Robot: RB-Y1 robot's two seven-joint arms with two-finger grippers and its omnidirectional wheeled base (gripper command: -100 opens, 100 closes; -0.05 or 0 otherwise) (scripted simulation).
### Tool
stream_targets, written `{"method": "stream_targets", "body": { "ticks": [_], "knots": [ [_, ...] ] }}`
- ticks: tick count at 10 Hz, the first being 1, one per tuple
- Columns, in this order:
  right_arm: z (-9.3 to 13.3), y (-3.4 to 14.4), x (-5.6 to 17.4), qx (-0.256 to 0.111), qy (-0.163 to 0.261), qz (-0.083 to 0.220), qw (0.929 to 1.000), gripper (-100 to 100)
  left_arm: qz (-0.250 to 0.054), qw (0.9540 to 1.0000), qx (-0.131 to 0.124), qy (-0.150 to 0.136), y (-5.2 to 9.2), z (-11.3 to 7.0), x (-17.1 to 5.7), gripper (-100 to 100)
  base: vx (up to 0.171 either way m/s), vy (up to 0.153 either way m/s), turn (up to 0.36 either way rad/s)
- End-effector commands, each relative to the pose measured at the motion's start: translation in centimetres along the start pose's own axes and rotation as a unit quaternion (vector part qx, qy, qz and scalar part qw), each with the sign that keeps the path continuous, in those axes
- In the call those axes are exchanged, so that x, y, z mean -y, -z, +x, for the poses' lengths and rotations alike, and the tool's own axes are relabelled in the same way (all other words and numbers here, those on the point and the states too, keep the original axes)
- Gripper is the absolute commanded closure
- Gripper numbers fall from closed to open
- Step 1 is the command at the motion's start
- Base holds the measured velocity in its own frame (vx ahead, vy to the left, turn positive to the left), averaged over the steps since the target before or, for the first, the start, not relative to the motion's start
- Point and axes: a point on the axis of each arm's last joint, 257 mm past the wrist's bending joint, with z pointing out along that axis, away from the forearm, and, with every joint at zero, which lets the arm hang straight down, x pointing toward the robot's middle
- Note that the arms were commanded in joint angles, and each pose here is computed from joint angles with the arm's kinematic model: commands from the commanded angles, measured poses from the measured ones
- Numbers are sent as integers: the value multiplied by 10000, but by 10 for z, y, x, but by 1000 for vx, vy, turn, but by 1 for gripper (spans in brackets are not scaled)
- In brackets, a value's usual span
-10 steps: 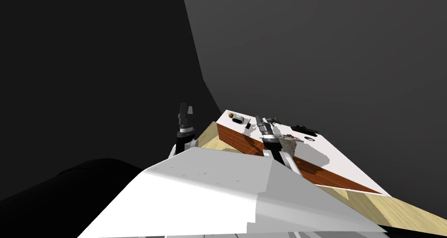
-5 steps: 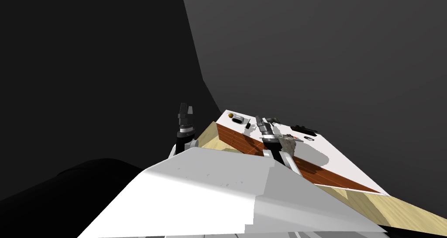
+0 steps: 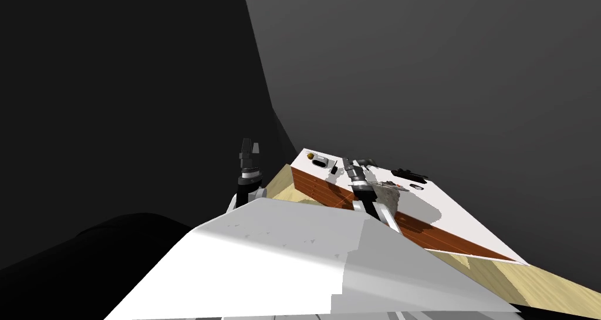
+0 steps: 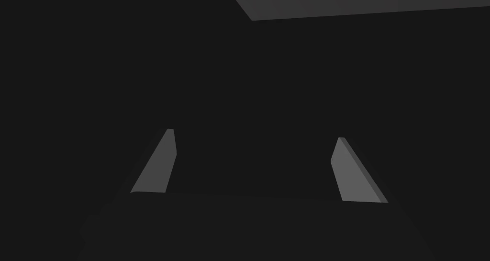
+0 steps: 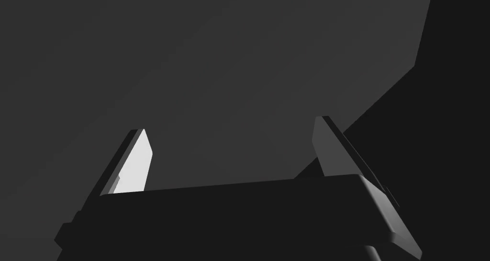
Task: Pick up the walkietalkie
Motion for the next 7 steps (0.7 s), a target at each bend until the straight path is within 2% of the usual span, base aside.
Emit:
{"method": "stream_targets", "body": {
  "ticks": [1, 7],
  "knots": [
    [8, 1, 10, -92, 205, 99, 9997, -100, 0, 10000, 0, 0, 0, 0, 0, 0, 42, 27, -18],
    [44, 3, 56, -576, 1161, 523, 9902, -100, 0, 10000, 0, 0, 0, 0, 0, 0, 48, 43, -26]
  ]
}}
